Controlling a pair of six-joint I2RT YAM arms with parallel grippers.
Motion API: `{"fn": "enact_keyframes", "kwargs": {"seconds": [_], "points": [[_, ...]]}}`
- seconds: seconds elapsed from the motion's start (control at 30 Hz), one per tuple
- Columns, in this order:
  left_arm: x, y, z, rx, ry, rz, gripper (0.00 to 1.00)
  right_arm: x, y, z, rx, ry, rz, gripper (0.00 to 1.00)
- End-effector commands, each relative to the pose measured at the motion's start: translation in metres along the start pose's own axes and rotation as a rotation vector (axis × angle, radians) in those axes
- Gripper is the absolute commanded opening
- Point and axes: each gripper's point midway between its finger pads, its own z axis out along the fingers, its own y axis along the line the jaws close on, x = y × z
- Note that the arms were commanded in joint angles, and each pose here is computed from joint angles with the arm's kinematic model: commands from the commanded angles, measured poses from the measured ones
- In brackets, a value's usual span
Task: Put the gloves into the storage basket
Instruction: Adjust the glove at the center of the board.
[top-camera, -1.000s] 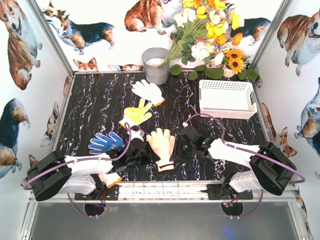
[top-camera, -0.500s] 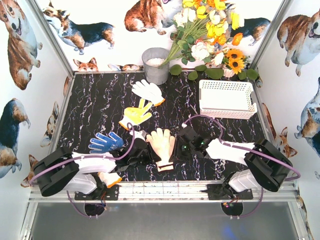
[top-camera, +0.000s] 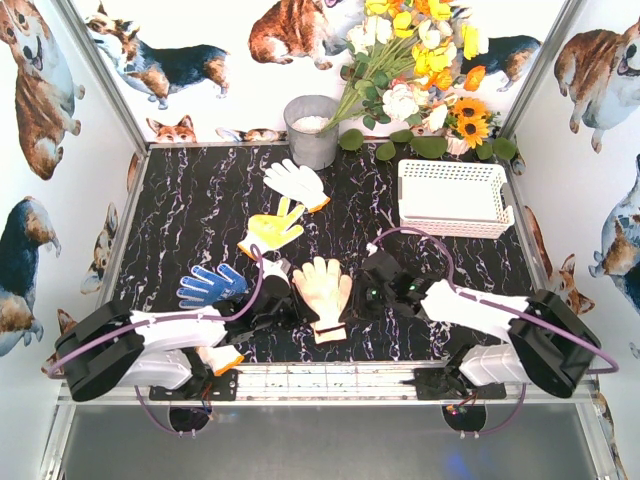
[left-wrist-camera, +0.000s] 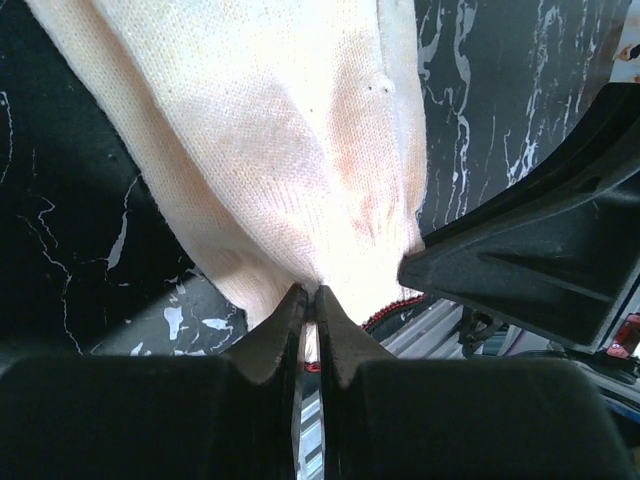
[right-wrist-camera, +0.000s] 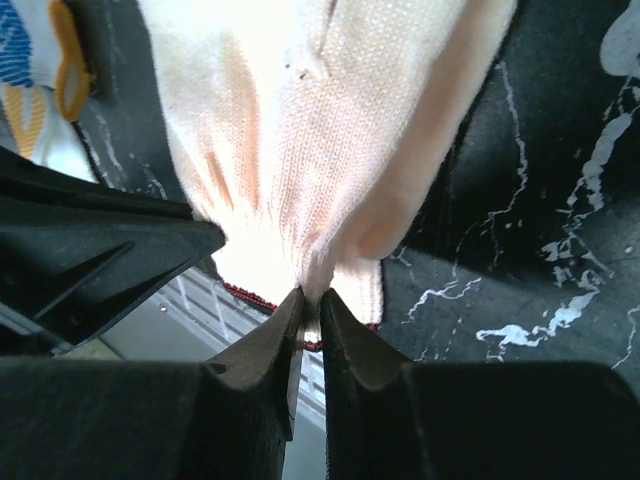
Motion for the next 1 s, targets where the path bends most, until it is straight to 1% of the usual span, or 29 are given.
{"fn": "enact_keyframes", "kwargs": {"seconds": [0.0, 0.27, 0.57, 0.97], "points": [[-0.006, -0.008, -0.008, 0.006, -0.017, 0.010, 0.00, 0.003, 0.010, -0.012, -0.046, -0.003, -0.002, 0.14], [0.005, -0.004, -0.011, 0.015, 0.030, -0.007, 0.00, 0.014, 0.005, -0.011, -0.038, 0.027, 0.005, 0.13], [0.012, -0.003, -0.018, 0.014, 0.053, -0.013, 0.00, 0.024, 0.009, -0.009, -0.043, 0.066, -0.006, 0.12], [0.014, -0.012, -0.033, 0.057, 0.075, 0.049, 0.00, 0.021, 0.020, -0.024, -0.080, 0.017, -0.031, 0.12]]}}
